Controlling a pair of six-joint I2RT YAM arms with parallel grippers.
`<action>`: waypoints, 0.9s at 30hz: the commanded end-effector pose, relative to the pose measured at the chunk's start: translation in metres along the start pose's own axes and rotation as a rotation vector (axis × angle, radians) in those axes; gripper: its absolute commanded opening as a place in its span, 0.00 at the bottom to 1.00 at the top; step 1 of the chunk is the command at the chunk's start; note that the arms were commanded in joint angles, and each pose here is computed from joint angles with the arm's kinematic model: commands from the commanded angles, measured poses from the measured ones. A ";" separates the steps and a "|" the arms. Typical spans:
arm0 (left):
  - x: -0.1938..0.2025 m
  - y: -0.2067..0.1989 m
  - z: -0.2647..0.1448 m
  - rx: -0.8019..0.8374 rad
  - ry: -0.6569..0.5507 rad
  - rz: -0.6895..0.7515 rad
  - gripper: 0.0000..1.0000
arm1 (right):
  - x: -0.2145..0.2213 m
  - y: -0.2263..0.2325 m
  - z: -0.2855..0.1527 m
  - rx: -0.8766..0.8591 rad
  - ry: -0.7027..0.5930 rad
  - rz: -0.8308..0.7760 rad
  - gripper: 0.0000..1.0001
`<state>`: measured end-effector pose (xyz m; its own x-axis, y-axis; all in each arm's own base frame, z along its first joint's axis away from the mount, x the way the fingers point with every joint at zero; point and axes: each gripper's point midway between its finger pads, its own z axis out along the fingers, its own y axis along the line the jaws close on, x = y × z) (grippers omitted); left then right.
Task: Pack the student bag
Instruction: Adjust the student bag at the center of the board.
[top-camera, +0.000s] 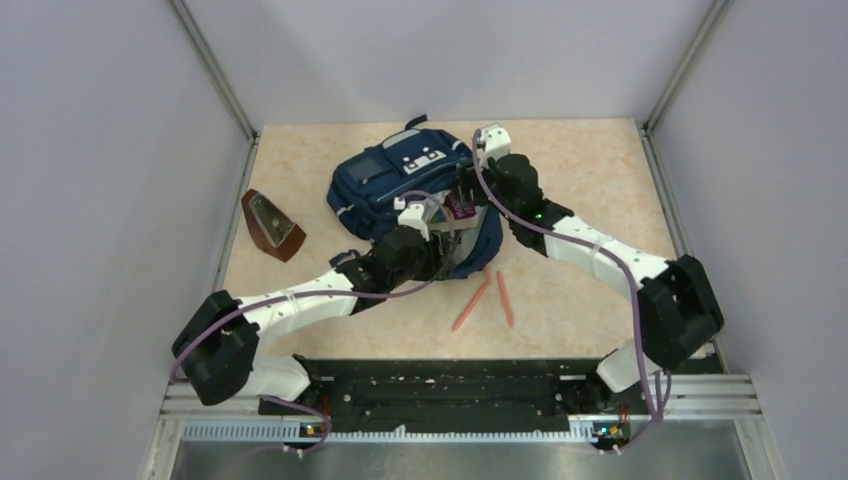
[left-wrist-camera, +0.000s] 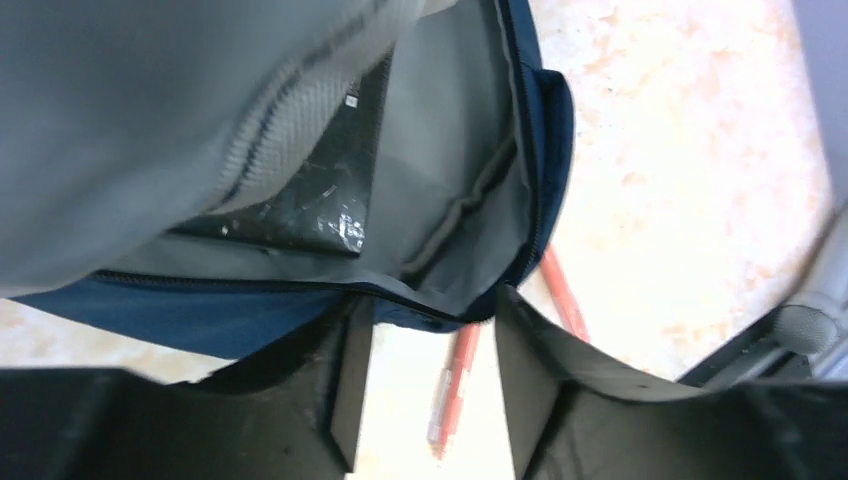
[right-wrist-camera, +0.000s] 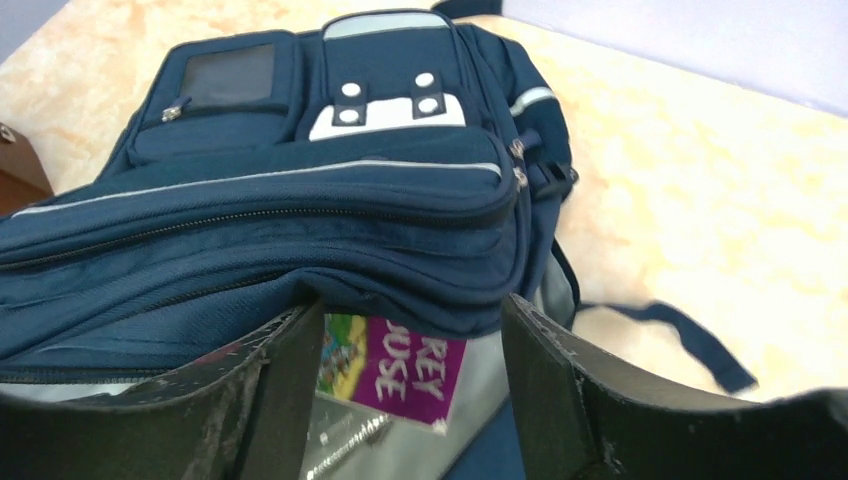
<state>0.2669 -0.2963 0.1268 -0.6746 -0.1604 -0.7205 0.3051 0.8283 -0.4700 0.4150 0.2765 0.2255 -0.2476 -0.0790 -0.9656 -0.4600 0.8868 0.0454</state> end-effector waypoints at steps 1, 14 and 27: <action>-0.047 -0.035 -0.025 0.108 -0.150 0.021 0.61 | -0.024 -0.007 -0.044 0.033 -0.064 0.055 0.67; -0.032 0.079 -0.081 -0.279 -0.149 0.116 0.90 | 0.045 -0.055 -0.129 0.238 0.002 0.296 0.81; -0.030 0.165 -0.075 -0.338 -0.186 -0.159 0.90 | 0.116 0.017 -0.133 -0.060 0.021 0.714 0.80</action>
<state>0.2729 -0.1107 0.0959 -0.5960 -0.3145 -0.7388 -0.0791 0.9386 -0.3358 0.2635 0.1938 0.1175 -0.5485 0.3400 -0.7639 -0.1857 0.8413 0.5077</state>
